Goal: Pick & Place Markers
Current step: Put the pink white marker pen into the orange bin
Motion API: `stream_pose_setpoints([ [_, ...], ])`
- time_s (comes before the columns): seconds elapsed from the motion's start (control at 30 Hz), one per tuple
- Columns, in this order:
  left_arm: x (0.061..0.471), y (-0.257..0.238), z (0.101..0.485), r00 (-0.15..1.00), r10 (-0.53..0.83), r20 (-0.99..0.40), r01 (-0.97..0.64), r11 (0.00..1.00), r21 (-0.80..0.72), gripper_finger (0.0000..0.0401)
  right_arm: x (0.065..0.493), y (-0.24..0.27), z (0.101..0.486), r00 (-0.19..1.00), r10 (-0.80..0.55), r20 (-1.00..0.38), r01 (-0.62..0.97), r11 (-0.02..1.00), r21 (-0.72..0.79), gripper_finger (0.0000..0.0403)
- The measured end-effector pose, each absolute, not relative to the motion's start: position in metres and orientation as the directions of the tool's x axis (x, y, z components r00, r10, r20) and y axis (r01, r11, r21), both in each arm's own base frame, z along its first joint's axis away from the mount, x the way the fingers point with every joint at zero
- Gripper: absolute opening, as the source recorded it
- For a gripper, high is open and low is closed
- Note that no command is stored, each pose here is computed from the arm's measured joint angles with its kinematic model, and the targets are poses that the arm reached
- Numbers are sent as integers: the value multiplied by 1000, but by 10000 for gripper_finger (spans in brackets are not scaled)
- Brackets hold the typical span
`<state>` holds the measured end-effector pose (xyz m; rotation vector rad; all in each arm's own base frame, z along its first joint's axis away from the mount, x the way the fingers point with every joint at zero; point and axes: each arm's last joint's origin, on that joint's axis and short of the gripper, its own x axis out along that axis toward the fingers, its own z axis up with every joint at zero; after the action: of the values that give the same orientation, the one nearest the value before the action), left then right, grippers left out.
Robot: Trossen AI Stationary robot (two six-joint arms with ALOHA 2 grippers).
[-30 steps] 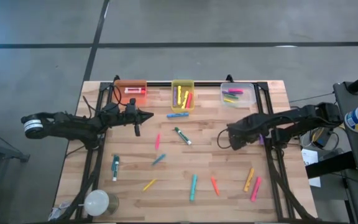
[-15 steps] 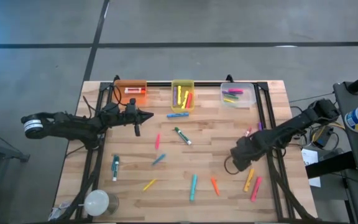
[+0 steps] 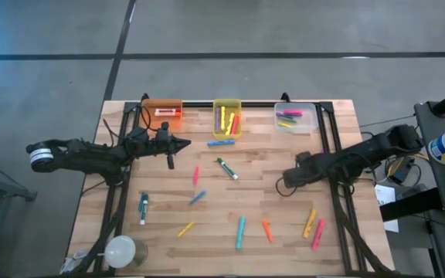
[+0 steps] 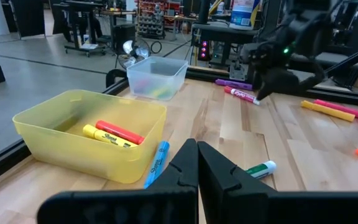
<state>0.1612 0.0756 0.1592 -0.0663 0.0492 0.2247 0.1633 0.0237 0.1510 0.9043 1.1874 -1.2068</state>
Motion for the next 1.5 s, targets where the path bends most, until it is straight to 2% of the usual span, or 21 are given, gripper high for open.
stream_pose_setpoints([
  [0.23,161,76,159,974,221,-56,-224,973,-60,0,156,17,127,-8,-229,-973,987,156,-45,225],
  [0.37,161,76,159,969,241,-57,-246,963,-110,0,156,19,127,12,-276,-961,979,198,-44,198],
  [0.63,161,77,159,959,276,-64,-283,949,-139,2,176,21,134,175,-350,-920,920,392,26,85],
  [0.73,161,77,159,960,274,-65,-281,949,-143,18,182,22,141,211,-388,-897,893,449,16,42],
  [0.83,162,75,161,971,236,-41,-239,958,-156,41,190,25,150,286,-493,-822,873,488,11,14],
  [0.93,164,69,169,986,160,48,-150,975,-165,62,208,28,159,445,-547,-709,817,572,71,9],
  [1.0,165,63,175,988,112,104,-95,982,-163,71,223,30,163,576,-521,-630,743,655,137,8],
  [1.1,168,55,176,990,64,123,-47,990,-135,78,237,30,168,678,-453,-578,645,744,175,8],
  [1.17,169,52,175,993,46,107,-34,993,-117,78,239,28,170,676,-441,-590,641,747,175,11],
  [1.27,170,51,172,996,39,77,-30,994,-107,78,236,27,167,598,-452,-662,673,731,109,28],
  [1.37,170,51,170,997,40,65,-33,994,-101,78,228,27,162,506,-428,-749,728,677,105,56],
  [1.5,170,51,170,997,43,64,-37,995,-94,78,225,28,154,464,-393,-794,764,631,134,103],
])
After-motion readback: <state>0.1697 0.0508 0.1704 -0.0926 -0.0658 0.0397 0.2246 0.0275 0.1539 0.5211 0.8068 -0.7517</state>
